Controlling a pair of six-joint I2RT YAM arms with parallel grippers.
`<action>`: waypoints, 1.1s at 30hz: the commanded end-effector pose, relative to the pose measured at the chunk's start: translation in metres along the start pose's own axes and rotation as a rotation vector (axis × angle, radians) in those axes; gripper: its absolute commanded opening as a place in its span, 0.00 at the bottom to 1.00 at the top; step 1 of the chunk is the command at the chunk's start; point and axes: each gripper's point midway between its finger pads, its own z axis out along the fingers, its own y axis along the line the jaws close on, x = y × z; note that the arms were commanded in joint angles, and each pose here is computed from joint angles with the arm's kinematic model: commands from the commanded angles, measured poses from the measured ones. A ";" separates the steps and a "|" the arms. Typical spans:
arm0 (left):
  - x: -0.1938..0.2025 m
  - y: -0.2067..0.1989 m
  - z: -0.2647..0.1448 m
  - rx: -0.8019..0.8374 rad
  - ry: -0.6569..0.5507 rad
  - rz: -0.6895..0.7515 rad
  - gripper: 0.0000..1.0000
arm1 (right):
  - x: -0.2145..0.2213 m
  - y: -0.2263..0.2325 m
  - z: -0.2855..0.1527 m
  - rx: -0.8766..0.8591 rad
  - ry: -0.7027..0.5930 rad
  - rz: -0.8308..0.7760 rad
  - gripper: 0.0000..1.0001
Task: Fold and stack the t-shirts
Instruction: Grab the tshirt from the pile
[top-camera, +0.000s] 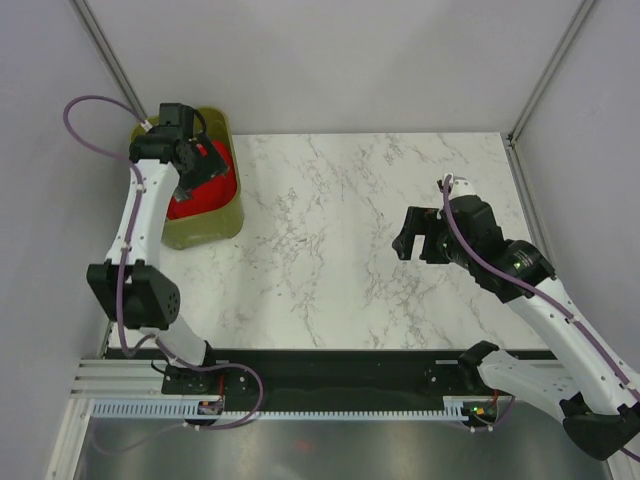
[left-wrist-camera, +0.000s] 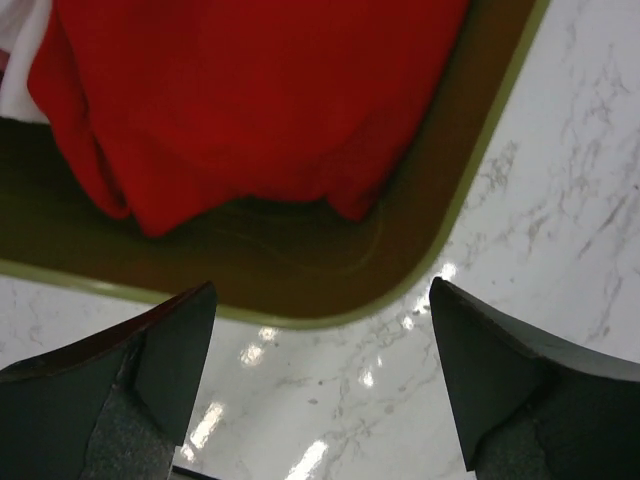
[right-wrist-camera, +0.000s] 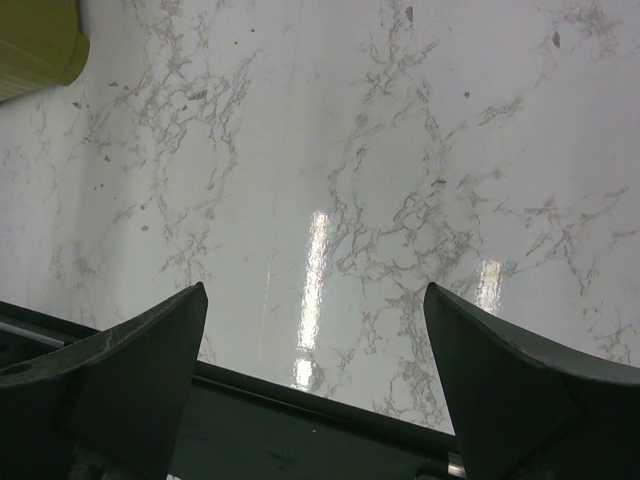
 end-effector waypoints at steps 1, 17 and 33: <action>-0.033 0.020 0.025 -0.154 -0.060 0.022 0.95 | -0.014 0.007 -0.007 -0.033 -0.045 -0.016 0.98; -0.076 0.020 0.046 -0.200 -0.178 -0.029 0.02 | 0.002 -0.003 0.012 0.002 -0.019 -0.005 0.98; -0.054 -0.198 -0.282 1.110 -0.175 -0.191 0.02 | 0.001 -0.012 0.014 0.048 -0.058 0.030 0.98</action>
